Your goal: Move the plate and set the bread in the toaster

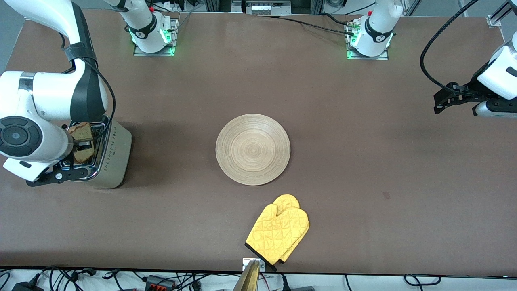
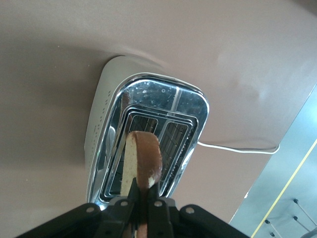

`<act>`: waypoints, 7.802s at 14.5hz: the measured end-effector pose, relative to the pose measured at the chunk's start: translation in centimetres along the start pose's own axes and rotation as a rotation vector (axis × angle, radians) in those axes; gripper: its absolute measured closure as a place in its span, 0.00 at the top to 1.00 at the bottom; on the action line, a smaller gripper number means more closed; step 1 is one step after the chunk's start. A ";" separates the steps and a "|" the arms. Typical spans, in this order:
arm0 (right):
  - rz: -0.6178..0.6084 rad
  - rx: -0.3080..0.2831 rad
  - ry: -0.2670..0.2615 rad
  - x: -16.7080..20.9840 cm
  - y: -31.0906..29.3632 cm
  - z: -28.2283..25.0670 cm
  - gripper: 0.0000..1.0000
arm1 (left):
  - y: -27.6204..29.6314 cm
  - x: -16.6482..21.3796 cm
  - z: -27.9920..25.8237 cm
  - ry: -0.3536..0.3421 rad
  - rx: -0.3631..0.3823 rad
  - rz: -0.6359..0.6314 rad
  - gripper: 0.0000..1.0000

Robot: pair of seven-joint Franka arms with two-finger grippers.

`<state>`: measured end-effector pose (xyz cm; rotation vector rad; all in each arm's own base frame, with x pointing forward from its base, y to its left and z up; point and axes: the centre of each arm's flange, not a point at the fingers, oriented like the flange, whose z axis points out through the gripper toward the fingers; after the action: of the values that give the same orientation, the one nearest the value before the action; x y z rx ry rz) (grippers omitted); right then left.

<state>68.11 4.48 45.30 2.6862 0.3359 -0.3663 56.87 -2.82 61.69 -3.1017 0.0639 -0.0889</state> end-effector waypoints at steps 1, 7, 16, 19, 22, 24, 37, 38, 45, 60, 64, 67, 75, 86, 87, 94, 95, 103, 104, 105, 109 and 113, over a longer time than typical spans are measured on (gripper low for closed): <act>0.000 0.000 0.002 0.3 0.0 0.4 0.08 | 0.0 0.0 0.0 0.000 0.000 0.000 1.00; 0.000 0.009 0.030 1.4 -0.2 1.6 0.08 | 0.0 0.0 0.0 0.000 0.000 -0.001 1.00; 0.041 0.041 0.047 1.5 -0.4 1.9 0.32 | 0.0 0.0 0.0 0.000 0.000 -0.001 1.00; 0.048 0.072 0.052 0.6 -0.2 0.8 0.62 | 0.0 0.0 0.0 0.000 0.000 -0.001 1.00; 0.050 0.080 0.043 -0.4 0.2 -0.2 0.74 | 0.0 0.0 0.0 0.000 0.000 -0.001 1.00; 0.053 0.098 0.027 -1.3 0.4 -1.0 0.92 | -0.1 0.0 0.0 -0.001 0.000 -0.001 1.00; 0.093 0.375 0.079 -6.8 3.0 -7.1 1.00 | -0.2 0.0 0.0 -0.001 0.000 -0.003 1.00; 0.093 0.375 0.079 -7.0 3.0 -7.4 1.00 | -0.2 0.0 0.0 -0.001 0.000 -0.003 1.00; 0.115 0.388 0.064 -8.7 3.1 -5.6 1.00 | -0.2 0.0 0.0 -0.001 0.000 -0.003 1.00; 0.181 0.401 0.138 -15.0 5.3 -4.5 1.00 | -0.2 0.0 0.0 -0.001 0.000 -0.004 1.00; 0.192 0.410 0.106 -15.0 6.0 -2.8 1.00 | -0.2 0.0 0.0 -0.001 0.000 -0.004 1.00; 0.170 0.398 0.123 -14.8 4.9 -3.9 1.00 | -0.2 0.0 0.0 -0.001 0.000 -0.004 1.00; 0.165 0.366 0.172 -14.8 5.0 -6.0 1.00 | -0.2 0.0 0.0 -0.001 0.000 -0.004 1.00; 0.161 0.360 0.192 -15.0 5.0 -7.3 1.00 | -0.3 0.0 0.0 -0.001 0.000 -0.005 1.00; 0.163 0.359 0.203 -15.0 5.2 -7.8 1.00 | -0.3 0.0 0.0 -0.001 0.000 -0.005 1.00; 0.162 0.359 0.217 -14.8 5.4 -8.6 1.00 | -0.3 0.0 0.0 -0.001 0.000 -0.006 1.00; 0.160 0.360 0.217 -14.8 5.3 -8.6 1.00 | -0.3 0.0 0.0 -0.001 0.000 -0.006 1.00; 0.145 0.361 0.207 -14.7 4.6 -8.9 1.00 | -0.3 0.0 0.0 -0.001 0.000 -0.006 1.00; 0.145 0.361 0.205 -14.7 4.6 -8.8 1.00 | -0.3 0.0 0.0 -0.001 0.000 -0.006 1.00; 0.144 0.362 0.202 -14.7 4.6 -8.8 1.00 | -0.3 0.0 0.0 -0.001 0.000 -0.006 1.00; 0.143 0.363 0.196 -14.4 4.5 -8.5 1.00 | -0.3 0.0 0.0 -0.001 0.000 -0.006 1.00; 0.143 0.363 0.196 -14.4 4.5 -8.5 1.00 | -0.3 0.0 0.0 -0.001 0.000 -0.006 1.00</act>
<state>57.64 1.53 58.76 3.0900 0.1413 -0.1294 56.88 -2.50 61.67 -3.1017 0.0548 -0.0872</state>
